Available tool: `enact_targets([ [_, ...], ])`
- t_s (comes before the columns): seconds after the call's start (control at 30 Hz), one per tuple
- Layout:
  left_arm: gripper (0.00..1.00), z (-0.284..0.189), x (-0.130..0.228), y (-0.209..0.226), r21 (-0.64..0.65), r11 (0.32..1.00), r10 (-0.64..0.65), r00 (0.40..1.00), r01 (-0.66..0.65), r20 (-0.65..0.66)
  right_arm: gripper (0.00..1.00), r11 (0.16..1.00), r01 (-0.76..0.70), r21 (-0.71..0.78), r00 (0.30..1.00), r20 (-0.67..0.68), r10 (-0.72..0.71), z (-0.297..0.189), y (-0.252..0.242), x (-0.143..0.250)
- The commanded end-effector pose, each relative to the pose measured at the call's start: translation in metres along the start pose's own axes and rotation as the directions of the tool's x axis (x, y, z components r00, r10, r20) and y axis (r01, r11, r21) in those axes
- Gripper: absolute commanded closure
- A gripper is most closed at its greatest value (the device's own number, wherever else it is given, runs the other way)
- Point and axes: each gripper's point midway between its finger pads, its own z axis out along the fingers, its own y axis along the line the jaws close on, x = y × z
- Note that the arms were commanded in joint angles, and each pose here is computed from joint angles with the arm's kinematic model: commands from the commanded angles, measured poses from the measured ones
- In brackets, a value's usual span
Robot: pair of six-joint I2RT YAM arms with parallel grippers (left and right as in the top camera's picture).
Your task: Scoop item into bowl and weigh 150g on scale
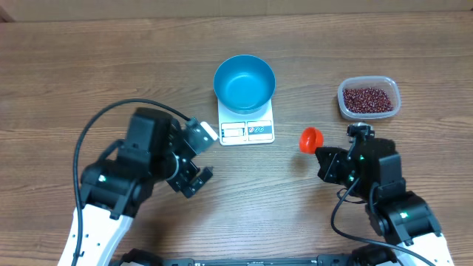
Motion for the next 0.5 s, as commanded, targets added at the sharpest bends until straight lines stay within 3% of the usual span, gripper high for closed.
enact_targets([
  [0.0,0.0,-0.009,-0.014,0.009,0.016,1.0,0.011,0.998,-0.012,0.059,0.96,0.999,0.04,-0.021,0.999,0.018,-0.039,-0.015,0.012,-0.013],
  [0.47,0.0,-0.01,-0.024,0.013,0.039,0.999,-0.009,0.997,0.006,0.076,0.96,0.996,0.023,-0.091,0.996,-0.083,-0.031,-0.031,0.029,0.002],
])
